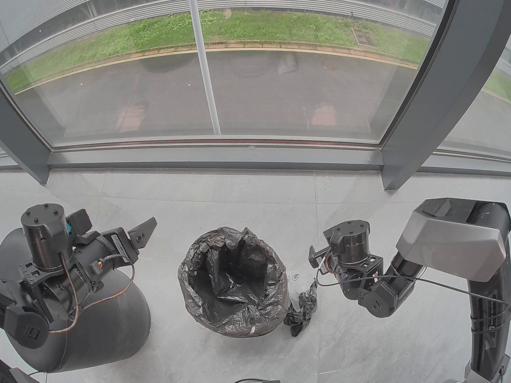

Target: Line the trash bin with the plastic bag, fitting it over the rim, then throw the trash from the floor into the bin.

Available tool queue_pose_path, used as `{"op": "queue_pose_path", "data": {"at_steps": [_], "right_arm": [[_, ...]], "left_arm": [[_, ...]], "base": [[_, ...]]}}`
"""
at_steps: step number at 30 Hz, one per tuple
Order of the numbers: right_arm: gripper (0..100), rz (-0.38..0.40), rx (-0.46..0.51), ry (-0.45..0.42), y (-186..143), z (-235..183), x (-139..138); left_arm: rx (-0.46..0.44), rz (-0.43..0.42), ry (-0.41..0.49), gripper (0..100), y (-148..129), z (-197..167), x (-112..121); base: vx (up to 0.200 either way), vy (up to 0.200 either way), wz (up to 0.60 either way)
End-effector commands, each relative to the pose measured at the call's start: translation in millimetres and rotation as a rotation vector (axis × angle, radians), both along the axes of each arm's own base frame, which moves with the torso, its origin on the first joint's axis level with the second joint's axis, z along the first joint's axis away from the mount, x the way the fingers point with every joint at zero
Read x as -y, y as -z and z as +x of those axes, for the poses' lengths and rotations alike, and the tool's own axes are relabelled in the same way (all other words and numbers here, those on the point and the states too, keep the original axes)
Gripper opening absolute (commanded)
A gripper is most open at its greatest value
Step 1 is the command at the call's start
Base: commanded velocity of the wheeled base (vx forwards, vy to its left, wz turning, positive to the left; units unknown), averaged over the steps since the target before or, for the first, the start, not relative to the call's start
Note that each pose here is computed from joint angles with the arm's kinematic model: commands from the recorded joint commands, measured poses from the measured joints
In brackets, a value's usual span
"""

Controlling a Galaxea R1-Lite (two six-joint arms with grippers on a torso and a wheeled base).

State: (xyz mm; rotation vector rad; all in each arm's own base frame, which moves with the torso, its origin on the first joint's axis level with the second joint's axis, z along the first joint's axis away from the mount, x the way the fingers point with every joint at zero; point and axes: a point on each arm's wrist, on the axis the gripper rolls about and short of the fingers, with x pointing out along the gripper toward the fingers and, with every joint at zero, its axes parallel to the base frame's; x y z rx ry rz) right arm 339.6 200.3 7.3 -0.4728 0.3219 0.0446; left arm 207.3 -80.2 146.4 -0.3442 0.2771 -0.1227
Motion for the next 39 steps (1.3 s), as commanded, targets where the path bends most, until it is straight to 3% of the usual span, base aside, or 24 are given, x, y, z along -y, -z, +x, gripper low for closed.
{"op": "queue_pose_path", "data": {"at_steps": [1,5,10,16,23,28,39], "right_arm": [[100,-0.016,-0.023,0.003,-55.9,20.6,-11.4],[100,0.019,-0.147,0.060,-64.3,48.1,-25.3],[100,0.084,-0.244,0.143,-67.7,78.7,-37.3],[100,0.071,-0.341,0.179,-45.8,93.5,-45.5],[100,0.110,-0.425,0.091,-19.2,106.5,-46.3],[100,0.129,-0.468,0.055,-12.5,121.1,-27.7],[100,0.162,-0.544,-0.064,-1.8,124.7,-23.5]], "left_arm": [[0.106,0.012,-0.081,100,-33.6,-15.9,-29.8],[0.115,0.038,-0.151,100,-49.5,-15.1,-44.5],[0.059,0.052,-0.202,100,-54.2,-12.1,-54.7],[0.047,0.056,-0.202,100,-51.8,-11.2,-54.8],[0.032,0.053,-0.196,100,-49.1,-9.7,-56.4],[0.009,0.036,-0.146,100,-44.3,-7.1,-57.0],[-0.032,0.018,-0.163,100,-35.8,0.8,-58.8]], "base": [[0.000,0.000,0.00],[0.000,0.000,0.00],[0.000,0.000,0.00],[0.000,0.000,0.00],[0.000,0.000,0.00],[0.000,0.000,0.00],[0.000,0.000,0.00]]}}
